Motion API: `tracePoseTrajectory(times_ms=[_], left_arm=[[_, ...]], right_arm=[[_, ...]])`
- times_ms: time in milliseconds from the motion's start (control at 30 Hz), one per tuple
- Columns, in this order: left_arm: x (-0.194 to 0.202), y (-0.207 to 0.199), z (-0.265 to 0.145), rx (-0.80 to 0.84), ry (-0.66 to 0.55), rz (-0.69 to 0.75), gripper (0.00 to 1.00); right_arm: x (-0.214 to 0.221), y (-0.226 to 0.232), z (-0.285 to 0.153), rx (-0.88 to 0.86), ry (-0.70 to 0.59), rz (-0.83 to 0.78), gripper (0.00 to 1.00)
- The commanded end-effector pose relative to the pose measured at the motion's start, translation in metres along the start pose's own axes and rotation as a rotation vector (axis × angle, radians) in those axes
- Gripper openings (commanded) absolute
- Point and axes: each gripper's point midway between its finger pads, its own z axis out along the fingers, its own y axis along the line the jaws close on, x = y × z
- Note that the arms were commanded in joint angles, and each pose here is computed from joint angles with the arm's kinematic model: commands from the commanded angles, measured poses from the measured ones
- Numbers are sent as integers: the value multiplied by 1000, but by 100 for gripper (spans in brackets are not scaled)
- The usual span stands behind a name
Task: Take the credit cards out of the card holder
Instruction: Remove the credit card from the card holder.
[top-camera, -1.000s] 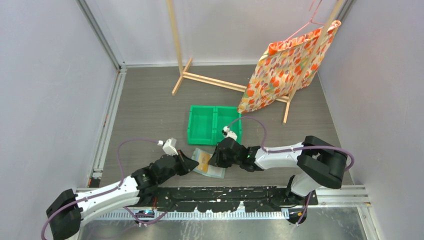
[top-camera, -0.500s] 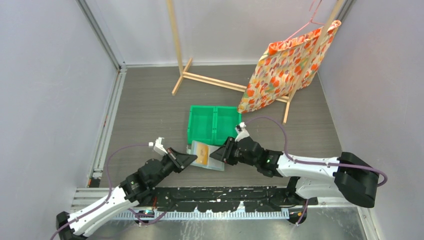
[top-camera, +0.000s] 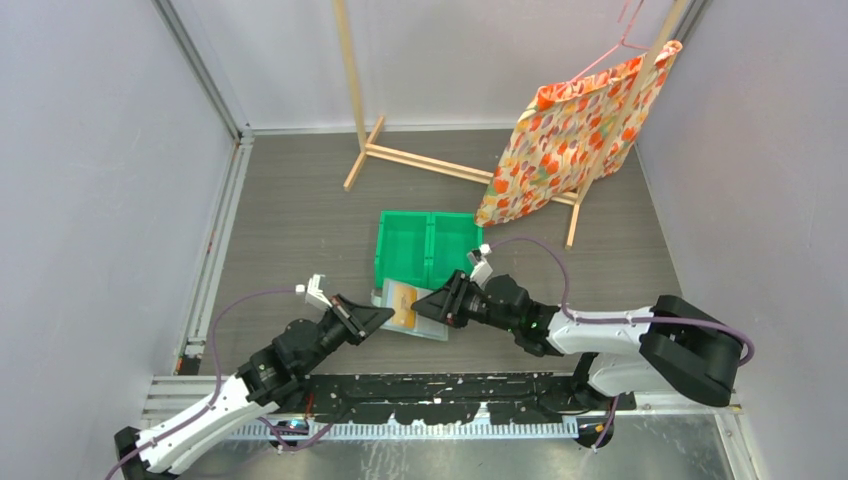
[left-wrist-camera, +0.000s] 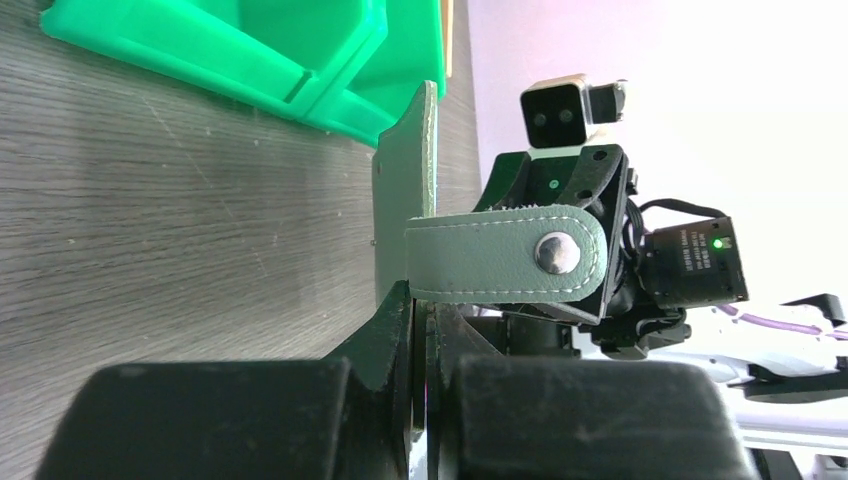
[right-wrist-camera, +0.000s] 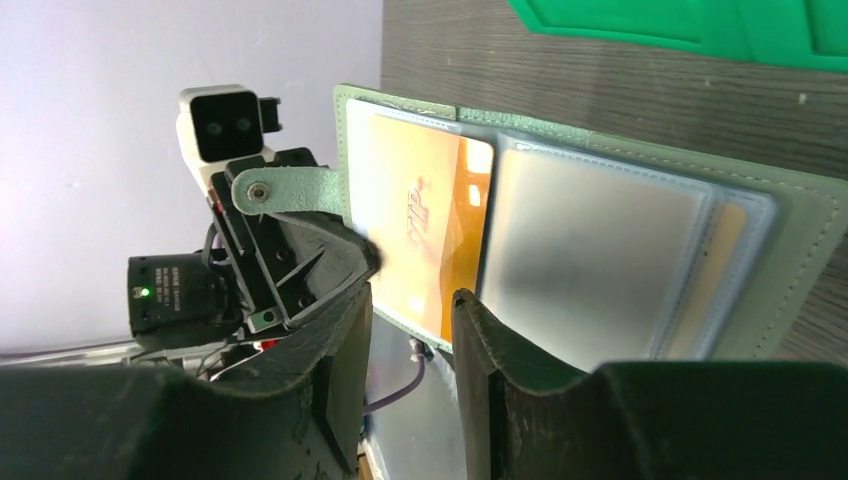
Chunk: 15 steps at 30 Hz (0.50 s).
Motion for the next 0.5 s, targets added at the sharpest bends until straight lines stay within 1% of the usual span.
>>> tracePoseTrajectory(times_ms=[0, 133, 367, 467], left_arm=[[-4, -5, -2, 25, -17, -33, 1], [-6, -8, -2, 47, -30, -43, 1], [-3, -22, -2, 94, -7, -56, 1], [-7, -28, -4, 111, -17, -58, 0]], right_arm=[[-6, 35, -7, -125, -18, -11, 41], [-5, 26, -7, -108, -21, 6, 41], [-4, 26, -3, -140, -22, 31, 41], [-2, 26, -1, -165, -14, 60, 41]])
